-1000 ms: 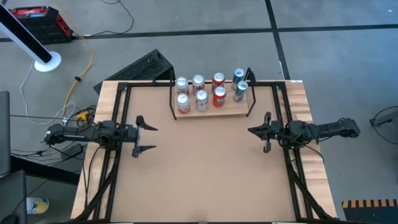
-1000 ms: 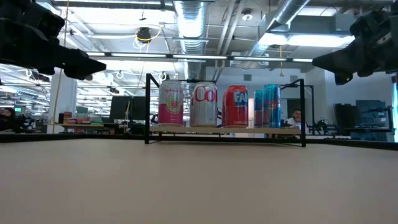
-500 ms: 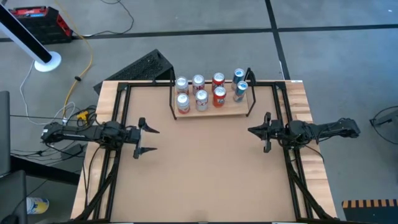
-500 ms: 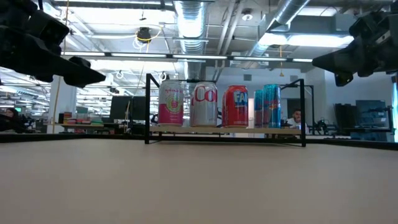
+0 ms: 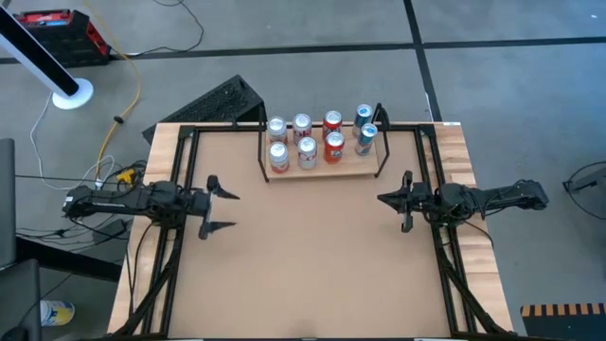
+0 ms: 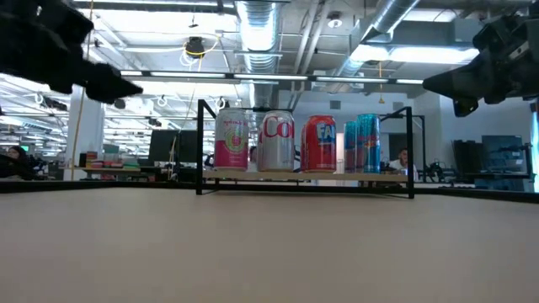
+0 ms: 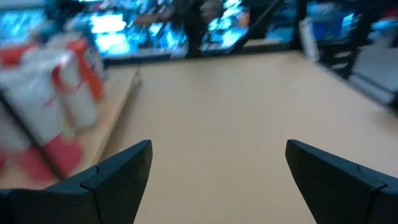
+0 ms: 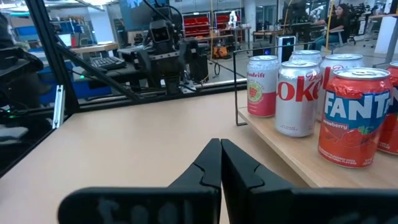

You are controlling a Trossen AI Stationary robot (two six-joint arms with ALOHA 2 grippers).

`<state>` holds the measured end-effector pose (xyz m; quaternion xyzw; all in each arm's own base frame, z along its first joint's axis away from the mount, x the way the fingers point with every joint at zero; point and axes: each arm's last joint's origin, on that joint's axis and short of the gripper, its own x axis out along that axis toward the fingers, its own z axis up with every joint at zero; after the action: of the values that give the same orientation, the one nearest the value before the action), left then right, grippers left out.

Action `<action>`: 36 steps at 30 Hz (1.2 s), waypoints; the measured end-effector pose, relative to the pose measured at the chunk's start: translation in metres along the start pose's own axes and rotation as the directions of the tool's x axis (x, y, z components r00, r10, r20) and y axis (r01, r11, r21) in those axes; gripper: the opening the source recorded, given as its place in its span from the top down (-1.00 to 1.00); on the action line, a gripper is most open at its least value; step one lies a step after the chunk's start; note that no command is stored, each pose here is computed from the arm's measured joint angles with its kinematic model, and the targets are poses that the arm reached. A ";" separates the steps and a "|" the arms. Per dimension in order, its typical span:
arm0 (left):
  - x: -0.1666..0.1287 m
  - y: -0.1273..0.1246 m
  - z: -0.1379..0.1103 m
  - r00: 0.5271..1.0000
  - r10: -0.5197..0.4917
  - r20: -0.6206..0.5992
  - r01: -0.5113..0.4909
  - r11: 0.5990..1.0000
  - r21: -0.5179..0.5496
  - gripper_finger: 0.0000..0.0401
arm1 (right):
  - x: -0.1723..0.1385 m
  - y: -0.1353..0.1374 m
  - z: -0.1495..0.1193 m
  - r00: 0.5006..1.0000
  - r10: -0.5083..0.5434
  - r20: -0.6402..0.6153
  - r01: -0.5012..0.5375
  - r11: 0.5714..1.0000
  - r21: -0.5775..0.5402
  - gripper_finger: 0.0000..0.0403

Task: Place canned beverage on shelf
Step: Return to Home Position

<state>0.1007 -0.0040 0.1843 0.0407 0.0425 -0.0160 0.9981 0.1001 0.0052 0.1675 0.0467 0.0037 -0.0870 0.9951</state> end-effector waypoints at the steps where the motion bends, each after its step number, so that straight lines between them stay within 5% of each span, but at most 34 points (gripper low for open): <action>1: 0.000 0.001 -0.002 1.000 0.023 -0.019 -0.023 1.000 -0.009 -0.77 | 0.000 0.000 0.000 1.000 0.000 0.000 0.000 1.000 0.000 0.87; 12: -0.005 -0.001 -0.027 0.950 0.026 -0.310 -0.071 0.988 -0.134 -0.77 | 0.000 0.000 0.000 1.000 0.002 0.000 -0.002 1.000 0.000 0.87; 36: -0.010 -0.002 -0.023 0.970 0.015 -0.242 -0.041 0.994 -0.105 -0.77 | 0.000 0.000 0.000 1.000 0.002 0.000 -0.002 1.000 0.000 0.87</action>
<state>0.0888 -0.0038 0.1619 -0.0115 0.1637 0.0054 0.9864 0.1001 0.0053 0.1674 0.0467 0.0037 -0.0861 0.9952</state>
